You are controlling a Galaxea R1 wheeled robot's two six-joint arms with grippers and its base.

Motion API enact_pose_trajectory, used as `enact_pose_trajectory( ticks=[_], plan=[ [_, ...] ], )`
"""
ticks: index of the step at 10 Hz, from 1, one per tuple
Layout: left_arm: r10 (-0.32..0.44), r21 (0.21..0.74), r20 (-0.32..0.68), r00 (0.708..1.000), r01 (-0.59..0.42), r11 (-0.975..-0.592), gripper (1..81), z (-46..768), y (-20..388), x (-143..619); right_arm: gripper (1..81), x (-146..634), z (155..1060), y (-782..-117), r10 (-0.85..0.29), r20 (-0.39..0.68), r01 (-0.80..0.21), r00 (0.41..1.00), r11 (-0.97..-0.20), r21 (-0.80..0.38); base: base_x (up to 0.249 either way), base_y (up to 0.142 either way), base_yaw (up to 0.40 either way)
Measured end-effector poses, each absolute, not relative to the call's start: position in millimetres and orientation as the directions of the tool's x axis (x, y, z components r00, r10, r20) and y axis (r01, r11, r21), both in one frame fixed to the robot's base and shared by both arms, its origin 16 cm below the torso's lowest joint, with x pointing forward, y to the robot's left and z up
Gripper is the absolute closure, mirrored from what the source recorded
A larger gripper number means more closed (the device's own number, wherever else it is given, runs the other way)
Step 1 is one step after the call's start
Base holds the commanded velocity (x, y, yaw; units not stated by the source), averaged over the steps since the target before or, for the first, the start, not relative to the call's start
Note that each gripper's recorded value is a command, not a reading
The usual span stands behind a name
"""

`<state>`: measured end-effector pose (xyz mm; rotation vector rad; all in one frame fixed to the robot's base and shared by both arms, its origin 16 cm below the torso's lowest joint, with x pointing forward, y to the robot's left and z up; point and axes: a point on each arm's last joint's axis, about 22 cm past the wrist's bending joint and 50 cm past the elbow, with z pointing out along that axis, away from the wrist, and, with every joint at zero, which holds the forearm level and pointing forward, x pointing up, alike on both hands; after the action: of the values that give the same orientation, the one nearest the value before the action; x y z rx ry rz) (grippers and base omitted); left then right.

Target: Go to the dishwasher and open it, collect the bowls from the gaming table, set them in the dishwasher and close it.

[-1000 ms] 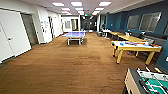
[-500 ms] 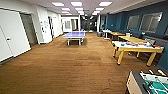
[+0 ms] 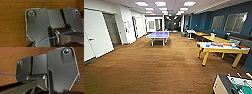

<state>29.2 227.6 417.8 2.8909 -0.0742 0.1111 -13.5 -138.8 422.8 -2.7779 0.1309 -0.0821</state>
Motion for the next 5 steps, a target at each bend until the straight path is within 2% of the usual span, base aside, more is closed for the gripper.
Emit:
enact_pose_trajectory(
  ticks=[5],
  plan=[
    [-0.041, 0.243, 0.083, 0.996, -0.060, -0.968, 1.0, 417.8, 227.8, 29.5, 1.0, -13.6, 422.8, -138.4, -0.101, 0.041, -0.080, 0.994, -0.932, -0.354, 0.135, 0.000, 0.000]
  ],
)
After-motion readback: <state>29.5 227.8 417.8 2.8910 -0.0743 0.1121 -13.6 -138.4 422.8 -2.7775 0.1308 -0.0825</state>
